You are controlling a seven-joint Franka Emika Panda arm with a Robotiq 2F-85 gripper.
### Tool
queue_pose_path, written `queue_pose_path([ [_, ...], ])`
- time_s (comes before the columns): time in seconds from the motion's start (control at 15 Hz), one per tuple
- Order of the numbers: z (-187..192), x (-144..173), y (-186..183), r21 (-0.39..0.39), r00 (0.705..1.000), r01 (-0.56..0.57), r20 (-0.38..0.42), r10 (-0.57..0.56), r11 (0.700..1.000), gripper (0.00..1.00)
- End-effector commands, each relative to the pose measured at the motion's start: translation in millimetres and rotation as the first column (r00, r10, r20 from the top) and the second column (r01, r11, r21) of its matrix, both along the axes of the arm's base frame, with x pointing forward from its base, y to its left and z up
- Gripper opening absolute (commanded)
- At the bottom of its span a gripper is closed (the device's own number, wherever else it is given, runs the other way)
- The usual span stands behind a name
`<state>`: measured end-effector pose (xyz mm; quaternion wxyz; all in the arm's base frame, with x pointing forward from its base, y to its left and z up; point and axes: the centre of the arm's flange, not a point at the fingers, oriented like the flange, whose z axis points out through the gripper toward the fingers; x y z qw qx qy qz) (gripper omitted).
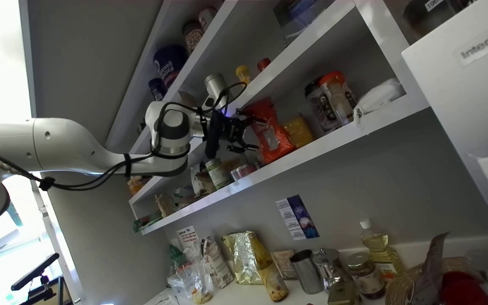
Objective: Put the orange pack on the bottom shelf.
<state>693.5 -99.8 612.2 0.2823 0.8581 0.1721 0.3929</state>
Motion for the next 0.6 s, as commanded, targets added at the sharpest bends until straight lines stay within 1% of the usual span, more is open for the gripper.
queue_pose_path([
  [0.0, 1.5, -46.3, 16.1, -0.001, 0.997, 0.042, -0.067, -0.042, 0.999, 1.00],
  [0.13, -2.1, -64.7, 30.6, 0.013, 0.993, 0.032, -0.115, -0.030, 0.999, 1.00],
  [0.33, -14.0, -94.8, 68.8, 0.023, 0.978, -0.015, -0.209, 0.020, 1.000, 1.00],
  [0.47, -21.4, -122.1, 94.7, 0.050, 0.954, -0.059, -0.291, 0.071, 0.997, 1.00],
  [0.53, -28.7, -137.6, 112.2, 0.086, 0.937, -0.078, -0.335, 0.102, 0.993, 1.00],
])
